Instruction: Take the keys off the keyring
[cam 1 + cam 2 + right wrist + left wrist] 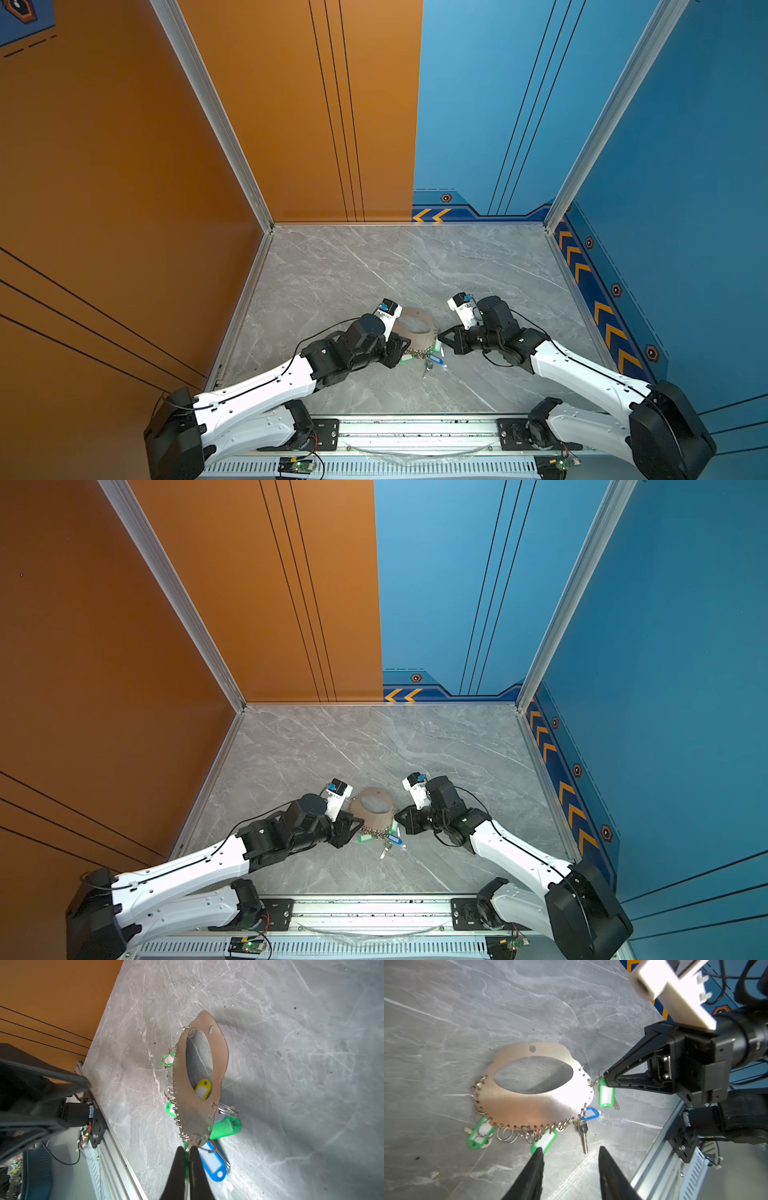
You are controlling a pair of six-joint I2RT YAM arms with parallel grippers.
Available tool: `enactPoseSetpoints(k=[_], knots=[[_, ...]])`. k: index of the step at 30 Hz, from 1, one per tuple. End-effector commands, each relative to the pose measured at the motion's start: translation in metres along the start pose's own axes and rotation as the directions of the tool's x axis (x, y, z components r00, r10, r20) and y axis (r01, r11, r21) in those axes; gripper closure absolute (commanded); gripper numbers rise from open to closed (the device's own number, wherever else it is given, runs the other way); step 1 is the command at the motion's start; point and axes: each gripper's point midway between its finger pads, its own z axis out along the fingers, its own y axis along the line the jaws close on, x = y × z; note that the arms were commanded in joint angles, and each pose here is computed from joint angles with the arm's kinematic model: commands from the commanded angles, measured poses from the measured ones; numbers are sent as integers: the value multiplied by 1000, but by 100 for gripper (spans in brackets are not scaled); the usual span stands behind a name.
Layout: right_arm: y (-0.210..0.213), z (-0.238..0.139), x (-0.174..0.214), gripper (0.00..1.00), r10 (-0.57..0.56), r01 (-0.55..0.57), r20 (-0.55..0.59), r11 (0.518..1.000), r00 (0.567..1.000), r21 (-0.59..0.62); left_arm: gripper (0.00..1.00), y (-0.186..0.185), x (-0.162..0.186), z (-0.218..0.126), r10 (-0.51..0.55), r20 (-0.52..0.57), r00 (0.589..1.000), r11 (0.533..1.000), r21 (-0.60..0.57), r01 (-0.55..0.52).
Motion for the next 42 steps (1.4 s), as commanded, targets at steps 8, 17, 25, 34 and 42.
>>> enactPoseSetpoints(k=[8, 17, 25, 34, 42], knots=[[39, -19, -43, 100, -43, 49, 32, 980, 999, -195, 53, -10, -51, 7, -228, 55, 972, 939, 277, 204], [48, -7, -52, 100, -31, 12, -51, 941, 998, -338, 51, -1, -47, 17, 157, 166, 974, 946, 259, -196], [63, -12, -64, 100, -61, 29, -80, 936, 995, -351, 49, 0, -60, 13, 280, 224, 934, 904, 265, -335], [86, -24, -81, 100, -99, 59, -80, 913, 992, -404, 48, 15, -69, -1, 273, 248, 930, 914, 236, -331], [104, -32, -97, 100, -117, 78, -61, 894, 991, -441, 48, 10, -84, -16, 273, 299, 915, 914, 217, -343]])
